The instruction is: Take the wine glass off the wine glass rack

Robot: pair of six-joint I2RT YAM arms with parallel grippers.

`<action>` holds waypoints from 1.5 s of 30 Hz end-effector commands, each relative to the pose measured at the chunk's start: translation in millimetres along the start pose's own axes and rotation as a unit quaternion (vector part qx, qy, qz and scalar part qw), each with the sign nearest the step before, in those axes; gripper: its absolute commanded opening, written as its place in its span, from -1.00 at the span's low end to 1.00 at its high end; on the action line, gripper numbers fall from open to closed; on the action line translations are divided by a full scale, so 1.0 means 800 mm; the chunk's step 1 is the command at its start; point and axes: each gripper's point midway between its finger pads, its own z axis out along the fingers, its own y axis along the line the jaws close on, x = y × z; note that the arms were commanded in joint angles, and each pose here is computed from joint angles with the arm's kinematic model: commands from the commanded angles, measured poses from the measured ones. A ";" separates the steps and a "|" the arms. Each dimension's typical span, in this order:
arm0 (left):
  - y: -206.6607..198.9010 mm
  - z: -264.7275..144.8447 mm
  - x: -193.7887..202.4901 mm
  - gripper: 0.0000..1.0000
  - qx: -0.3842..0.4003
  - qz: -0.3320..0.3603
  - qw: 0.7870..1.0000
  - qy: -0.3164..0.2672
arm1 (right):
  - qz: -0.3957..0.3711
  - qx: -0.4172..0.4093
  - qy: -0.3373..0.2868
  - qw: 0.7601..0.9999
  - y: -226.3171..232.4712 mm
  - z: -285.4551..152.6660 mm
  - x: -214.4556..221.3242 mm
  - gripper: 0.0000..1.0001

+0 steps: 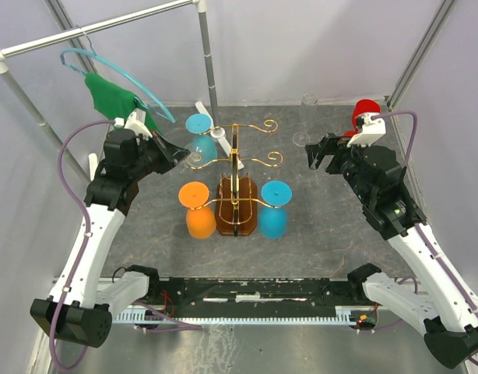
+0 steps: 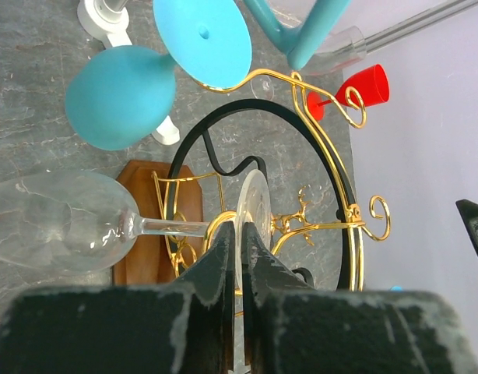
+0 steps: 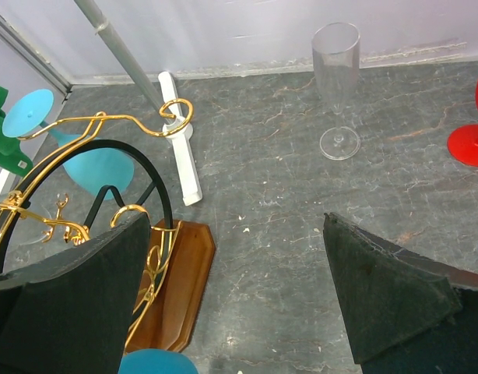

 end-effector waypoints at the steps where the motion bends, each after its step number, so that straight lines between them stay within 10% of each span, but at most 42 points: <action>1: -0.017 -0.018 -0.014 -0.95 0.020 0.014 1.000 -0.013 | 0.000 0.001 -0.018 1.000 0.001 -0.003 -0.012 0.99; 26: -0.065 -0.023 0.014 -0.95 0.144 -0.062 0.987 0.037 | -0.002 0.024 -0.013 1.000 -0.012 -0.010 -0.006 0.99; 45: -0.151 -0.030 -0.069 -0.95 0.253 -0.046 0.966 -0.024 | -0.003 0.032 -0.020 0.999 -0.016 -0.020 -0.016 0.99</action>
